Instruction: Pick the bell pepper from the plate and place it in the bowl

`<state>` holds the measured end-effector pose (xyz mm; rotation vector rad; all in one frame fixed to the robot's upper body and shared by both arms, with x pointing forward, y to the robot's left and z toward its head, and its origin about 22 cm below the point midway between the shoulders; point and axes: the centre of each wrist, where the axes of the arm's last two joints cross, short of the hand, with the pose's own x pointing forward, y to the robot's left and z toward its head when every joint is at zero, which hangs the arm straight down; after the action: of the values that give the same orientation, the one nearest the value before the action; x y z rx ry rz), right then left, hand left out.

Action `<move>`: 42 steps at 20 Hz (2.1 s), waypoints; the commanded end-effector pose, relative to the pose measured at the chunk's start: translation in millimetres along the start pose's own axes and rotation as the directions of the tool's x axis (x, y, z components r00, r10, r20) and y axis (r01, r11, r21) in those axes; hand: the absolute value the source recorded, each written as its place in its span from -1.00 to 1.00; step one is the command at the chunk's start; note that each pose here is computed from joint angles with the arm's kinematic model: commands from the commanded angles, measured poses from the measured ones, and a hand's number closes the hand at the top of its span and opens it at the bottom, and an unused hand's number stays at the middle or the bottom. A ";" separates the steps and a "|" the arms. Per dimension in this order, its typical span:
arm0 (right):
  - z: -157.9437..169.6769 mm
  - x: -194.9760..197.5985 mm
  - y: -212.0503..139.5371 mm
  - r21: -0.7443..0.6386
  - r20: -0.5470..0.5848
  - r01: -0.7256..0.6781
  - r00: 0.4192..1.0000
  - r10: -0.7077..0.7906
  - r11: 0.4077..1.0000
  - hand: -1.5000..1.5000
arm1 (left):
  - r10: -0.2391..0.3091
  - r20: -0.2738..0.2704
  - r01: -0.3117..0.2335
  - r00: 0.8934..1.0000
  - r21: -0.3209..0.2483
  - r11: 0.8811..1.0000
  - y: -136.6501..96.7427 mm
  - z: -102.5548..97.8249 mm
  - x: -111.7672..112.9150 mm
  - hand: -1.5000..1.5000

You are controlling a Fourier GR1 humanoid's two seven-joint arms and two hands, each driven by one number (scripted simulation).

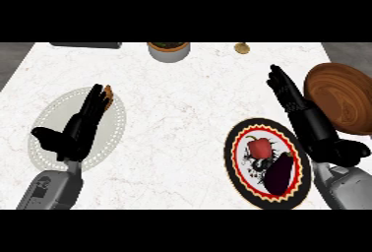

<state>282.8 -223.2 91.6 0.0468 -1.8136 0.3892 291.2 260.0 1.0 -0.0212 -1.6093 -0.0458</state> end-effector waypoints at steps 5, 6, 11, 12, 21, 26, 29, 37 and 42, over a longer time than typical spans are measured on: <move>49.1 -53.7 34.6 0.307 -0.135 -0.261 0.940 0.313 0.915 1.00 | -0.089 0.035 0.088 0.995 0.027 0.996 -14.6 -2.1 20.3 0.00; 58.6 -62.1 44.4 0.350 -0.141 -0.299 0.920 0.366 0.888 1.00 | -0.115 0.051 0.113 0.992 0.035 0.993 -24.6 -13.6 37.6 0.00; 68.5 -67.2 45.4 -0.287 0.060 -0.342 0.926 0.373 0.895 -1.00 | -0.075 -0.013 0.075 0.997 0.035 0.997 -16.3 2.6 16.2 0.00; 81.6 -75.2 58.0 -0.279 0.105 -0.311 0.931 0.350 0.909 -1.00 | -0.083 -0.014 0.084 0.996 0.042 0.996 -32.8 7.1 9.2 0.00; 108.0 -40.2 68.1 -0.395 0.196 -0.405 0.840 0.507 0.824 -1.00 | -0.106 -0.023 0.107 0.994 0.019 0.994 -38.8 3.4 29.5 0.00; 95.3 -6.9 41.0 -0.368 0.026 -0.526 0.818 0.574 0.767 -1.00 | -0.111 -0.020 0.112 0.994 0.009 0.994 -48.8 14.0 32.0 0.00; 105.8 1.0 50.0 -0.282 -0.049 -0.554 0.824 0.565 0.783 -1.00 | -0.097 -0.011 0.098 0.995 0.025 0.995 -33.9 22.5 29.7 0.00; 71.0 -4.0 49.6 -0.075 -0.312 -0.626 0.754 0.578 0.776 -1.00 | -0.115 -0.020 0.115 0.993 -0.002 0.993 -50.0 17.7 28.5 0.00; 70.4 -12.2 45.5 -0.003 -0.374 -0.632 0.719 0.585 0.775 -1.00 | -0.087 -0.024 0.088 0.996 0.016 0.996 -40.9 26.3 36.7 0.00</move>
<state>206.2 -201.3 60.4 -0.7122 -1.5247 0.6657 270.1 207.5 28.1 0.0653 -1.5925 -0.1105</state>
